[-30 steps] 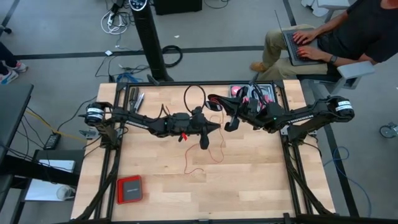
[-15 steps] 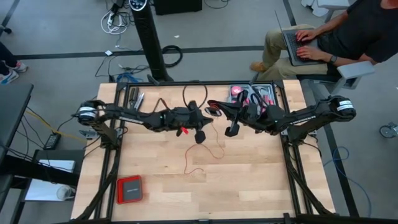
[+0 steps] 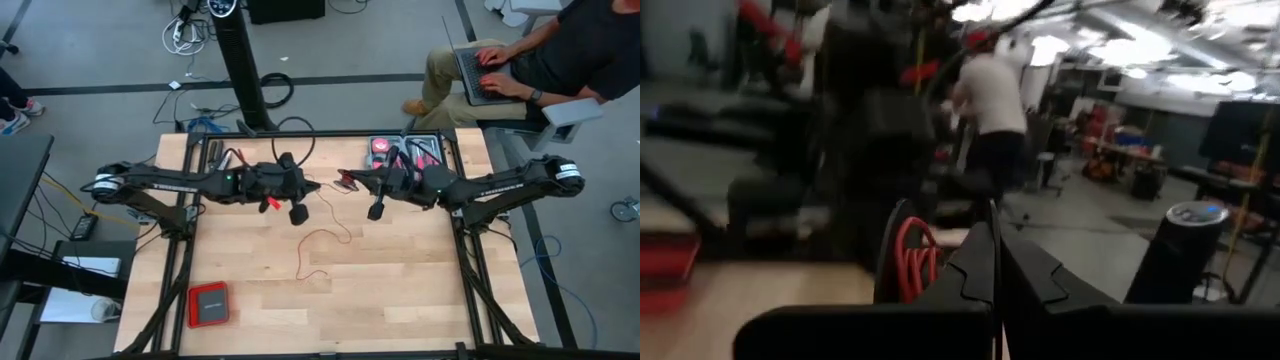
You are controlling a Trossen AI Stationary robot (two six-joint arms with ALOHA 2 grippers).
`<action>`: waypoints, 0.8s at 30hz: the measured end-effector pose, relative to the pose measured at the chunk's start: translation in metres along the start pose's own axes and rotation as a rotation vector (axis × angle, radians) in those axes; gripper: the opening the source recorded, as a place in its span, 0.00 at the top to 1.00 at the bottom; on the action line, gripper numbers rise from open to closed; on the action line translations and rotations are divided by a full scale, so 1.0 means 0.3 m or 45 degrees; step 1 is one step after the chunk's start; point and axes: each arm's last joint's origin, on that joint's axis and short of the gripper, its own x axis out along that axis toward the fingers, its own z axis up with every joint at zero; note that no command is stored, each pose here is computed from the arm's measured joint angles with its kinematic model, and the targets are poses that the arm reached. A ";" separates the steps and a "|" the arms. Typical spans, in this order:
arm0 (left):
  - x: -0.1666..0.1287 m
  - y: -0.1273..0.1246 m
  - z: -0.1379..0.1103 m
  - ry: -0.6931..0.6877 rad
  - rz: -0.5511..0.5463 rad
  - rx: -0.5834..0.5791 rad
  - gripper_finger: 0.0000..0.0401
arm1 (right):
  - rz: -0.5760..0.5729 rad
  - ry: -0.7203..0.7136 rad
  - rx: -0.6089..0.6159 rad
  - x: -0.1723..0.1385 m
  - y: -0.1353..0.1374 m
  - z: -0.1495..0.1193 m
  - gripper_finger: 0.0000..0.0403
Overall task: Coil cords
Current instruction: Coil the red cable wire onto the black spool
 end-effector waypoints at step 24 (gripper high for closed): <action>-0.062 0.003 0.063 -0.084 -0.069 -0.058 1.00 | 0.036 0.356 -0.223 -0.002 -0.005 -0.100 1.00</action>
